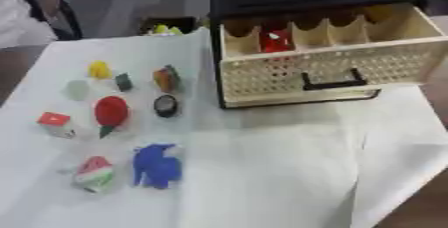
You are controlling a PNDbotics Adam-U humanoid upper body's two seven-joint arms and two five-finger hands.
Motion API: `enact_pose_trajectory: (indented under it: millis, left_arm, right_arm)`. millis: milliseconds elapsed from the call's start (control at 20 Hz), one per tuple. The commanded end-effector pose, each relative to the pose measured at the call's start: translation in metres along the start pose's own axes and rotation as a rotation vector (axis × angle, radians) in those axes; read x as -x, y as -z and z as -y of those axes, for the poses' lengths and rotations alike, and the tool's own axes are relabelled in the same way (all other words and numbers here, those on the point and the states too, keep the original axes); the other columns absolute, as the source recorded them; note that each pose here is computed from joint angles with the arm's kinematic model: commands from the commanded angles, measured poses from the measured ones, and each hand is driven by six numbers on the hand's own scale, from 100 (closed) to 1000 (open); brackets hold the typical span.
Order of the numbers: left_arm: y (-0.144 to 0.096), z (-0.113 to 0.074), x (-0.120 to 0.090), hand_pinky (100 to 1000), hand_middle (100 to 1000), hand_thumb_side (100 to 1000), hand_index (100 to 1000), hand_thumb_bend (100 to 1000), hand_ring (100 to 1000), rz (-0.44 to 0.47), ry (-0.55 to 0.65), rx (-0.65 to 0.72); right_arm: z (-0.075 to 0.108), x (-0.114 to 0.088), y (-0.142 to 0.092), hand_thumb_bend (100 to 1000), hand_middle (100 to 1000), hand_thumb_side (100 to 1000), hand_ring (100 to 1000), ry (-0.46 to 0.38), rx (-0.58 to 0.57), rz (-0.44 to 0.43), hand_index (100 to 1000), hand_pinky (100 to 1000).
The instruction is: Pick up objects from table and place into drawer.
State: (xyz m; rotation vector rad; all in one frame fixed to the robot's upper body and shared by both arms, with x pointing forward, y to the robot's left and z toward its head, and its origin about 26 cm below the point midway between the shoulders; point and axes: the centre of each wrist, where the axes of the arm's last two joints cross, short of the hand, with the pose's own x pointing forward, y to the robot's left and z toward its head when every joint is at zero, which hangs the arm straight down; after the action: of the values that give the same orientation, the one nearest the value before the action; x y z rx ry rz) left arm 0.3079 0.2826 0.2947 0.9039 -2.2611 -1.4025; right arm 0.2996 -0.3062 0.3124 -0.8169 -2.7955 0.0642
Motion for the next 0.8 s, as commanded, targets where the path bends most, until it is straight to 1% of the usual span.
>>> enact_pose_trajectory:
  millis: [50, 200, 350, 400, 450, 500, 550, 600, 650, 800]
  left_arm:
    - [0.006, -0.008, 0.009, 580, 703, 833, 864, 100, 753, -0.002, 0.048, 0.117]
    - [0.015, -0.004, 0.022, 603, 713, 877, 804, 100, 768, -0.021, 0.04, 0.223]
    - [0.023, -0.004, 0.031, 597, 705, 879, 820, 100, 758, -0.036, 0.038, 0.266]
    - [0.026, -0.003, 0.034, 597, 707, 886, 831, 100, 759, -0.042, 0.037, 0.275]
    - [0.028, -0.002, 0.036, 600, 710, 887, 862, 100, 762, -0.05, 0.035, 0.285]
    - [0.031, 0.0, 0.039, 601, 711, 887, 868, 100, 763, -0.059, 0.033, 0.295]
    - [0.033, 0.001, 0.042, 607, 718, 878, 966, 100, 768, -0.067, 0.032, 0.305]
    - [0.035, 0.002, 0.044, 611, 725, 874, 991, 100, 772, -0.076, 0.031, 0.314]
    - [0.037, 0.004, 0.046, 616, 735, 871, 996, 100, 778, -0.086, 0.03, 0.322]
    - [0.042, 0.009, 0.053, 632, 772, 852, 1000, 147, 798, -0.119, 0.032, 0.352]
  right_arm:
    - [0.005, -0.006, 0.008, 163, 494, 837, 516, -0.013, 0.012, 0.033, 792, 386]
    - [0.005, -0.005, 0.008, 174, 493, 833, 515, -0.015, 0.012, 0.034, 792, 383]
    - [0.006, -0.005, 0.008, 179, 491, 828, 514, -0.018, 0.014, 0.035, 792, 381]
    - [0.007, -0.005, 0.008, 181, 491, 825, 514, -0.02, 0.015, 0.035, 792, 381]
    - [0.007, -0.005, 0.008, 184, 490, 820, 513, -0.021, 0.015, 0.034, 792, 380]
    - [0.007, -0.004, 0.008, 185, 490, 819, 513, -0.022, 0.016, 0.032, 791, 380]
    - [0.008, -0.004, 0.007, 187, 489, 813, 512, -0.023, 0.016, 0.031, 791, 378]
    - [0.008, -0.004, 0.007, 189, 488, 808, 512, -0.024, 0.017, 0.029, 791, 377]
    - [0.008, -0.004, 0.007, 191, 488, 805, 511, -0.025, 0.017, 0.026, 790, 377]
    - [0.009, -0.003, 0.006, 196, 486, 796, 510, -0.028, 0.016, 0.019, 790, 375]
